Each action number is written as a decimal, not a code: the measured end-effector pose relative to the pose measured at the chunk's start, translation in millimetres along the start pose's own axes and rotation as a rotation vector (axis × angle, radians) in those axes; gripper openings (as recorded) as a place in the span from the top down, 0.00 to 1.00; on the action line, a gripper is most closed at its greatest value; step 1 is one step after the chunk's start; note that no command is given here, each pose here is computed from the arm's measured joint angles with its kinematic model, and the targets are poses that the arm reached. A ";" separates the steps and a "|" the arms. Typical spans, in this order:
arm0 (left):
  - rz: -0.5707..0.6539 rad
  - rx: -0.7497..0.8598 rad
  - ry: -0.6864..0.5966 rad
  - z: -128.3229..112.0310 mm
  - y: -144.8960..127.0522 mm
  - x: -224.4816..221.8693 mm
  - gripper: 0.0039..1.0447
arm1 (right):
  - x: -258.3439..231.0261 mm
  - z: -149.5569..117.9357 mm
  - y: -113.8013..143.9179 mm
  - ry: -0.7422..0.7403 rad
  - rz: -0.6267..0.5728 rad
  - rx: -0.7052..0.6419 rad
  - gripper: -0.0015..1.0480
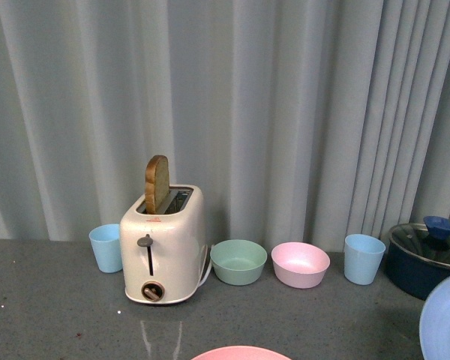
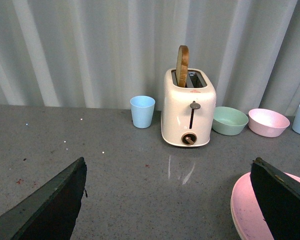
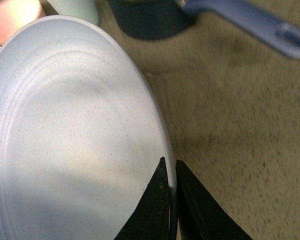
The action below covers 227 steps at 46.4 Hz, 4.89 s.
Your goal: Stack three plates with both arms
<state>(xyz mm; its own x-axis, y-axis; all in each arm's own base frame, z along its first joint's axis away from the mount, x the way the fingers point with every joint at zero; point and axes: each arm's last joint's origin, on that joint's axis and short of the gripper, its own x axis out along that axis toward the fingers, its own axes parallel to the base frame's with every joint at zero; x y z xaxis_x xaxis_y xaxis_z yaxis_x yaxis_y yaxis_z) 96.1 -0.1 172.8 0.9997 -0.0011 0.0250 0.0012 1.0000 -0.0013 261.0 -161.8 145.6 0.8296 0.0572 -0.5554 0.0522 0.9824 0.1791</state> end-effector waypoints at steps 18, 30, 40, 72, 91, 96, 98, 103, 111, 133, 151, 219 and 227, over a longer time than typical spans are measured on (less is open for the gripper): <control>0.000 0.000 0.000 0.0 0.0 0.0 0.06 | 12.6 5.8 95.1 -0.057 0.227 -0.036 0.97; 0.000 0.000 0.000 0.0 0.0 0.0 0.06 | 45.4 -20.5 160.0 0.014 0.398 -0.045 0.97; 0.000 0.000 0.000 0.0 0.0 0.0 0.06 | 71.8 -56.2 195.2 0.139 0.491 0.010 0.97; 0.000 0.000 0.000 0.0 0.0 0.0 0.06 | 99.8 -74.1 198.1 0.256 0.481 0.094 0.97; 0.000 0.000 0.000 0.0 0.0 0.0 0.06 | 111.0 -81.9 203.5 0.304 0.483 0.108 0.97; 0.000 0.000 0.000 0.0 0.0 0.0 0.06 | 111.5 -85.4 203.5 0.319 0.481 0.106 0.97; 0.000 0.000 0.000 0.0 0.0 0.0 0.06 | 111.1 -86.7 203.0 0.324 0.479 0.104 0.97; 0.000 0.000 0.000 0.0 0.0 0.0 0.06 | 110.9 -87.5 200.5 0.329 0.472 0.103 0.97; 0.000 0.000 0.000 0.0 0.0 0.0 0.06 | 110.9 -87.5 195.9 0.336 0.464 0.109 0.89; 0.000 0.000 0.000 0.0 0.0 0.0 0.06 | 85.4 -60.3 193.1 0.271 0.458 0.084 0.11; 0.000 0.000 0.000 0.0 0.0 0.0 0.06 | -1.0 -5.8 159.1 -0.076 0.136 -0.038 0.07; 0.000 0.000 0.000 0.0 0.0 0.0 0.06 | -130.9 -82.8 157.6 -0.590 -0.003 -0.201 0.97; 0.000 0.000 0.000 0.0 0.0 0.0 0.06 | -131.3 -88.5 156.5 -0.590 -0.003 -0.201 0.97</control>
<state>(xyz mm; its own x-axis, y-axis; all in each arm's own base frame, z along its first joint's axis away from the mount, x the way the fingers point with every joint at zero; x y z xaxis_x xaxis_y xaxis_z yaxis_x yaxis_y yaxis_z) 96.1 -0.1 172.8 0.9997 -0.0011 0.0250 0.0012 1.0000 -0.0013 111.1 0.2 174.7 1.0000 0.0027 -0.0029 -0.0027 0.9999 -0.0105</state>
